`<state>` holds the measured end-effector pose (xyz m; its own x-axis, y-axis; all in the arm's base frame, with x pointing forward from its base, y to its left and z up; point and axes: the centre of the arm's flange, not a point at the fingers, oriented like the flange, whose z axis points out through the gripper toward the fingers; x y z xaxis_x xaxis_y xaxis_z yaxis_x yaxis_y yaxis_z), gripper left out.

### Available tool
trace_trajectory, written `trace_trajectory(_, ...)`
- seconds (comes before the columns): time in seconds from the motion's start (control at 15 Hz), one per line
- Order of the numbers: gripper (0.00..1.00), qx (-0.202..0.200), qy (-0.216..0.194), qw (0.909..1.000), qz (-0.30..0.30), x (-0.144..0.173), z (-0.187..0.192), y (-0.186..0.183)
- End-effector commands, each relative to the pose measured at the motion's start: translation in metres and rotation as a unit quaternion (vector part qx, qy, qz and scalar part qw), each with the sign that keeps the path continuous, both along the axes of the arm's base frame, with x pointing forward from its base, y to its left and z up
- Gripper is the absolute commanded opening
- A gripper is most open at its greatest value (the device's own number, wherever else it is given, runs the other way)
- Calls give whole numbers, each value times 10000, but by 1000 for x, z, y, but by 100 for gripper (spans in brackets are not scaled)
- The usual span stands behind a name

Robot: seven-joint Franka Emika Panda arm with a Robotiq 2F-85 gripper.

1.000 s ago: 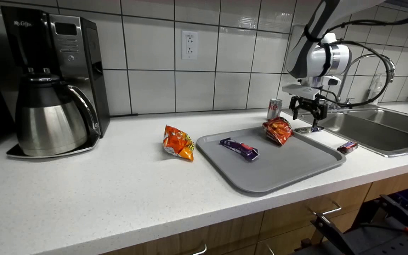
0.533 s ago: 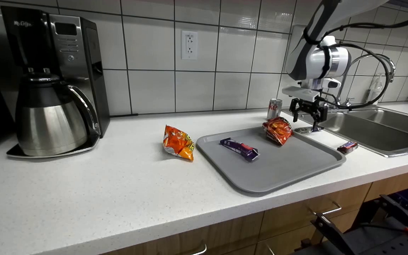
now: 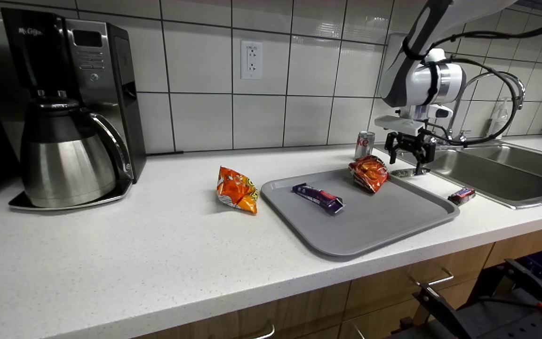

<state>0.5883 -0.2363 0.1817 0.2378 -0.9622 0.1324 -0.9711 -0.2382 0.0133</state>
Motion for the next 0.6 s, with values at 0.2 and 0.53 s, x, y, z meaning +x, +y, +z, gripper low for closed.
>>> trace_trajectory(0.2,49,68,42,9999,-144,6,2,-5)
trace_trajectory(0.53,12,59,39,9999,-152,6,2,-6)
